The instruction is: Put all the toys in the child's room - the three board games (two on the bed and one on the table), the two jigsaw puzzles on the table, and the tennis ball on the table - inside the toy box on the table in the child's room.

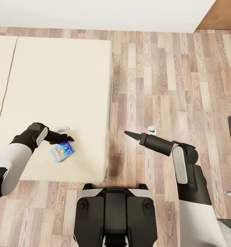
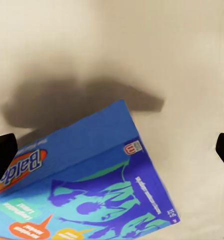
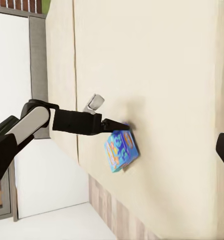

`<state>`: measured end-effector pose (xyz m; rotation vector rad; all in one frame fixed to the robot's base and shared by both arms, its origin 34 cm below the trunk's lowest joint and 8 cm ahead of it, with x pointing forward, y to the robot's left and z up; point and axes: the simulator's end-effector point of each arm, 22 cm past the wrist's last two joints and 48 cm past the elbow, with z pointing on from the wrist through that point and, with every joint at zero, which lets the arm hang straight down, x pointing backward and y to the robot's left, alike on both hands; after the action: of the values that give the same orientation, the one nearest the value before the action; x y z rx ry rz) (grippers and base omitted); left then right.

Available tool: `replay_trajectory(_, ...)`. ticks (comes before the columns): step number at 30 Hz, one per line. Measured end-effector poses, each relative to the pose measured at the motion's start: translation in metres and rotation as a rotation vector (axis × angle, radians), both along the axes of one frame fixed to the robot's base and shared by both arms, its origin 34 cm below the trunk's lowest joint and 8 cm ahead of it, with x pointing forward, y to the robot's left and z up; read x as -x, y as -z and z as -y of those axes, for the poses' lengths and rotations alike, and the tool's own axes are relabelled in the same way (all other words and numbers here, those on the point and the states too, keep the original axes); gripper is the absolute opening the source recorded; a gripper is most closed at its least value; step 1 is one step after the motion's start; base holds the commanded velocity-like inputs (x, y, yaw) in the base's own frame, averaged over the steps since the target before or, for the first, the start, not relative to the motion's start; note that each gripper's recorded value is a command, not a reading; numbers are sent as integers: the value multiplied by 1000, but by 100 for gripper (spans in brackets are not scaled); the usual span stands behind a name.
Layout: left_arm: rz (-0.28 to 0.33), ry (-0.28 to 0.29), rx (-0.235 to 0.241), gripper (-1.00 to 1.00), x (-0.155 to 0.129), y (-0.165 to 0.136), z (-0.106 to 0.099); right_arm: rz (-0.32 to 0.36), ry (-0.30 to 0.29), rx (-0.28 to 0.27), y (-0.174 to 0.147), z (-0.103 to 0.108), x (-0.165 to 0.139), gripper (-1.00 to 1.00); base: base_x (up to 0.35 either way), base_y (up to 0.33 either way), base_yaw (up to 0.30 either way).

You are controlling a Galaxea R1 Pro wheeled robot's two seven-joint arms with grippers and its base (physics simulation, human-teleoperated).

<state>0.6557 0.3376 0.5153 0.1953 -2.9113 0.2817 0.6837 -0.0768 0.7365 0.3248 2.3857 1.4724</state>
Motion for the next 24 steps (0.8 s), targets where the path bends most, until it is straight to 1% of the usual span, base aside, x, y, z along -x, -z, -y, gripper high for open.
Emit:
replay_trajectory(12,1,-4,0,100,0,0,-1,0,1,3,1,2,0,100,-4,-16,0)
replay_trajectory(20,22,-25,1,100,-8,-3,-6,0,0,6,1,3,0,100,0,0,0)
replay_trajectory(22,42,-37,6,100,-16,-6,-7,0,0,6,1,3,0,100,0,0,0)
replay_trajectory(24,85,-60,27,100,-32,-13,-5,0,0,6,1,3,0,100,0,0,0)
